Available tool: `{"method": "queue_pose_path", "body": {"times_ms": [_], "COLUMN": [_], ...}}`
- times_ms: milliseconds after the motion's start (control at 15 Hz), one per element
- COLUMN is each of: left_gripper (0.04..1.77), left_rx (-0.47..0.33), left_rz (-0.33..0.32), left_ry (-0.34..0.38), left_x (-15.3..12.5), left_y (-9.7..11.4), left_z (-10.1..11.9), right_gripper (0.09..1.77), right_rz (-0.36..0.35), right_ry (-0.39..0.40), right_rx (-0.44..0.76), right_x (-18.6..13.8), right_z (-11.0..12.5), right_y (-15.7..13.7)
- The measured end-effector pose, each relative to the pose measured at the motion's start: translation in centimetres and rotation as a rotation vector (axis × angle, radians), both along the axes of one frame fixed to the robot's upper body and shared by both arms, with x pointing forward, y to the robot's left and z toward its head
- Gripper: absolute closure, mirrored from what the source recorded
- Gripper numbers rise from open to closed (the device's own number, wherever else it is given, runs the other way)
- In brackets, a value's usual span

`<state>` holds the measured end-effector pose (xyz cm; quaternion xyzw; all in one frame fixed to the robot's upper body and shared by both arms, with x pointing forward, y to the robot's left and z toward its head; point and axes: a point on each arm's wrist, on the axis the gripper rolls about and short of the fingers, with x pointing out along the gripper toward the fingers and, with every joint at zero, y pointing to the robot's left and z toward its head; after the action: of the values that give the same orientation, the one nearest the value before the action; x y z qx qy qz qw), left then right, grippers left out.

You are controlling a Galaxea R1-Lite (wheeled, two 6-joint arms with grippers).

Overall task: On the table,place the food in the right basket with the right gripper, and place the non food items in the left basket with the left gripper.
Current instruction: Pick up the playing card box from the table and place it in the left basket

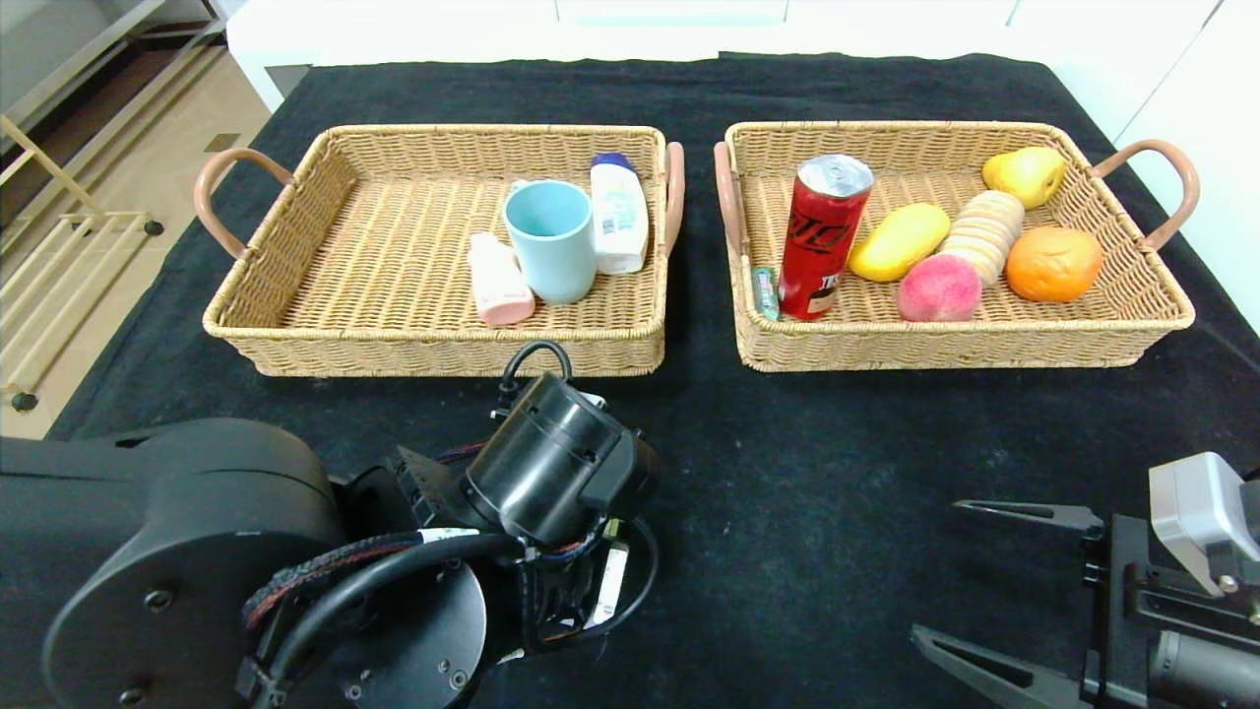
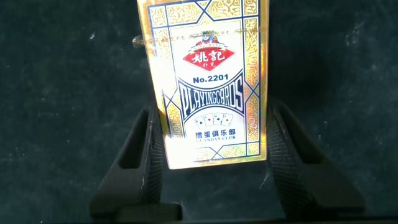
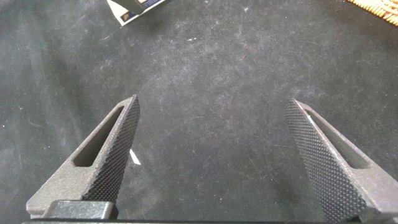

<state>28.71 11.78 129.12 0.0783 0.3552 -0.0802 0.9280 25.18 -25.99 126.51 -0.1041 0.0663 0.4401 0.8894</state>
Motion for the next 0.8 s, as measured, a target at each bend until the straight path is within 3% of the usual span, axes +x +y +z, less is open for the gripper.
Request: {"method": "queue_pose_path", "body": {"times_ms": [800], "left_gripper": [0.8], "left_rx": [-0.132], "left_rz": [0.041], "left_ry": [-0.134], "left_x": [-1.6], "left_y": [3.8], "left_z": [5.3], "right_gripper": [0.15], "right_rz": [0.001], "right_ry": [0.0], "right_rx": [-0.008], "right_x": [0.1], "right_z": [-0.1], "right_y": [0.0]}}
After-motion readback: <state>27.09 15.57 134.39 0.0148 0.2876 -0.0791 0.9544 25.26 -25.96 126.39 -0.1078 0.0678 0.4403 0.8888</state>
